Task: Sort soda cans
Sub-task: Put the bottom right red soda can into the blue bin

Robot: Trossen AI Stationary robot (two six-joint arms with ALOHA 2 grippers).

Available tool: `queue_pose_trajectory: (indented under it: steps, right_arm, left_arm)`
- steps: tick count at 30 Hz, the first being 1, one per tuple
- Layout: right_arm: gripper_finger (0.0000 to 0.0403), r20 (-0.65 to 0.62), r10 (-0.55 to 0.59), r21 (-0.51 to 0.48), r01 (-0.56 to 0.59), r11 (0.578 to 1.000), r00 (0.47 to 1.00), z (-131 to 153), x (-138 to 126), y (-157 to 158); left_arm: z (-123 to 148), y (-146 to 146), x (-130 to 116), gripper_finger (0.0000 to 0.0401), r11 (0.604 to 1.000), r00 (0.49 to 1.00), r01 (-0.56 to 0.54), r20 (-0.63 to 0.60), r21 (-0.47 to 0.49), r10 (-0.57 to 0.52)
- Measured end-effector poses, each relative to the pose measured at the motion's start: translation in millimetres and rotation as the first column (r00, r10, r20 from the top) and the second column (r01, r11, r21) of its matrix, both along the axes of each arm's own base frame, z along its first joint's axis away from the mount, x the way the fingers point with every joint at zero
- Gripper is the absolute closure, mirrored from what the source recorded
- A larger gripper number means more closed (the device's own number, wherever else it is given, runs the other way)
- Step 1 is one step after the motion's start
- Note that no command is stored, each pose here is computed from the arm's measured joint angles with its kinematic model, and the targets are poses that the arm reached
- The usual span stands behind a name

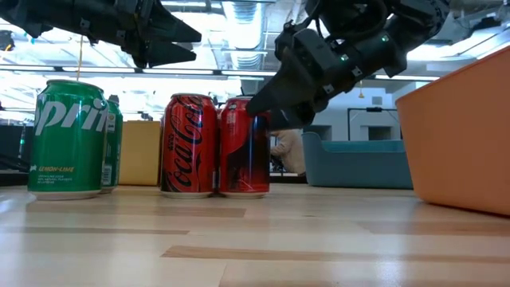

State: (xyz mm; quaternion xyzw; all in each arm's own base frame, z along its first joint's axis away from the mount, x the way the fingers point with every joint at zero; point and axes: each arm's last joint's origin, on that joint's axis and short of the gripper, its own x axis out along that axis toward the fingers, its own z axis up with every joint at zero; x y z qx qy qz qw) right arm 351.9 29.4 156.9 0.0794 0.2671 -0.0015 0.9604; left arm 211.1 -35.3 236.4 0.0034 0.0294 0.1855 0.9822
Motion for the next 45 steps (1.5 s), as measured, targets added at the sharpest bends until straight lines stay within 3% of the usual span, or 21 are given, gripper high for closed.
queue_pose_trajectory:
  steps: [26,45]
  right_arm:
    - [0.0026,0.045,0.025,-0.003,-0.024,1.000,0.999,0.8,4.0,-8.9]
    - [0.0253,0.039,0.015,-0.011,-0.014,1.000,0.999,0.3,3.8,-9.5]
  left_arm:
    - [0.0,0.0,0.0,0.0055,1.000,1.000,-0.001,0.010,-0.025,0.002]
    - [-0.8,-0.1,0.0,0.0055,1.000,1.000,-0.001,0.003,-0.026,0.001]
